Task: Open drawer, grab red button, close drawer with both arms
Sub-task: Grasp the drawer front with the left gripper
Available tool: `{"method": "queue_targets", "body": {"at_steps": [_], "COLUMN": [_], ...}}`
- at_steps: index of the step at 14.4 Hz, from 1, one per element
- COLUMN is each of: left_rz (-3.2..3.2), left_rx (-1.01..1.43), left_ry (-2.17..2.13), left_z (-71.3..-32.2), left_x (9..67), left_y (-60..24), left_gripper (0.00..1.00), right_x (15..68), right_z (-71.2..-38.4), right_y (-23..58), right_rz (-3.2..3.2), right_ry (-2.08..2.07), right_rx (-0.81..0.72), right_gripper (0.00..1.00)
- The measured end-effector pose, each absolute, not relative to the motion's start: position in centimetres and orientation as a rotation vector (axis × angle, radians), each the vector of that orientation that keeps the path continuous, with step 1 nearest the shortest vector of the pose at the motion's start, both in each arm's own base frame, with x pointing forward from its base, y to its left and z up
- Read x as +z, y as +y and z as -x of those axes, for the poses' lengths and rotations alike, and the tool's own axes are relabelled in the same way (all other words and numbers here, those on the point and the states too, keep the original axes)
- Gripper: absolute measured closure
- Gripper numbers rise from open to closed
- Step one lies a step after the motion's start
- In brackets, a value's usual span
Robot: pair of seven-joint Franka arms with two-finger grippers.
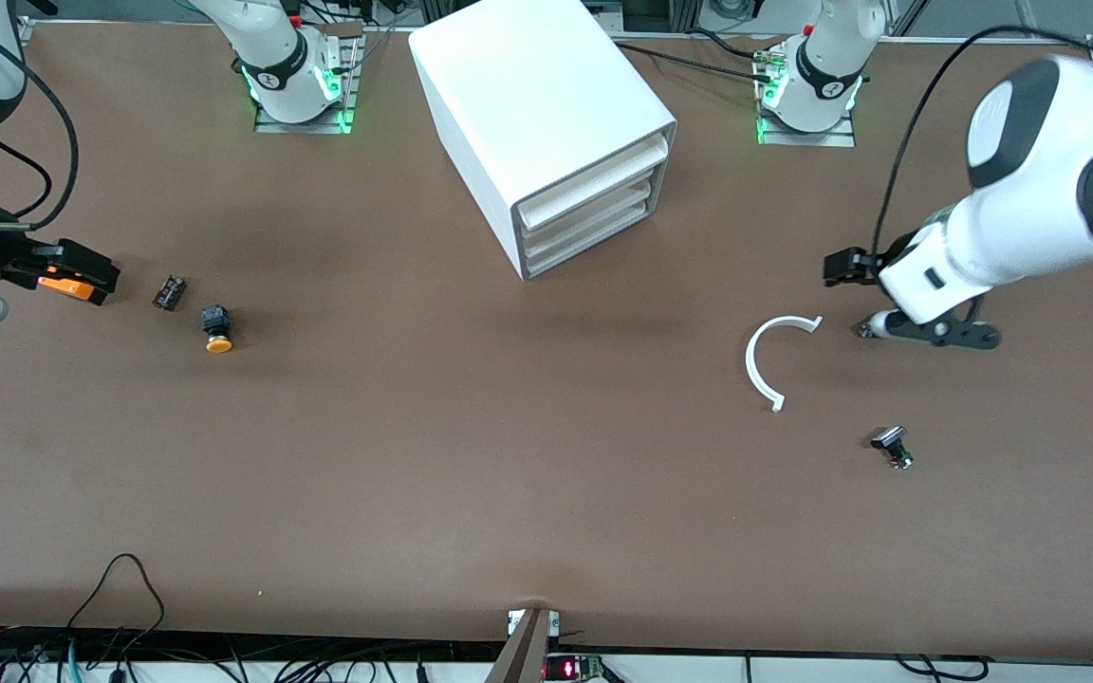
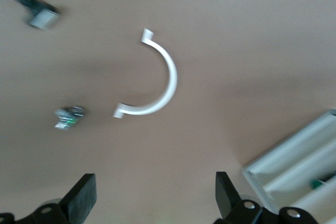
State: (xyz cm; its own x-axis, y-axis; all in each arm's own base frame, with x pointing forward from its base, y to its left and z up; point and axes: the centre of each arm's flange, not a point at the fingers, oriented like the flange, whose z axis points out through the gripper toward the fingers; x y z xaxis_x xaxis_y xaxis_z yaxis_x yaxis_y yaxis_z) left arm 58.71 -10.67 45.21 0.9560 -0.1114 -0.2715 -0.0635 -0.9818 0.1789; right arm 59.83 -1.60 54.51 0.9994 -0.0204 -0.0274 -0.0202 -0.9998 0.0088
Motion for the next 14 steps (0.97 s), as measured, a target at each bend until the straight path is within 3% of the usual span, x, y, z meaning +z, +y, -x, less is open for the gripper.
{"method": "queue_targets", "body": {"at_steps": [5,10,14], "left_rz": [-2.558,-2.372,-2.222], "left_rx": [-0.685,-0.733,-0.732], "left_ry": [0.022,-0.012,-0.058], "left_z": [-57.2,-50.9,-46.6], "left_x": [34.4,27.5,23.6], "left_y": [-15.1,-23.7,-25.2], "left_gripper": [0.00,0.00,0.00], "right_x": [52.7,50.8,49.7], "right_z": [-60.7,-61.6,-62.3], "right_y": [3.0,4.9,6.0], "right_rz": [-3.188,-3.187,-3.187], "right_ry": [0.057,0.099,0.122], "right_rx": [-0.049,-0.058,-0.041], "right_gripper": [0.00,0.00,0.00]}}
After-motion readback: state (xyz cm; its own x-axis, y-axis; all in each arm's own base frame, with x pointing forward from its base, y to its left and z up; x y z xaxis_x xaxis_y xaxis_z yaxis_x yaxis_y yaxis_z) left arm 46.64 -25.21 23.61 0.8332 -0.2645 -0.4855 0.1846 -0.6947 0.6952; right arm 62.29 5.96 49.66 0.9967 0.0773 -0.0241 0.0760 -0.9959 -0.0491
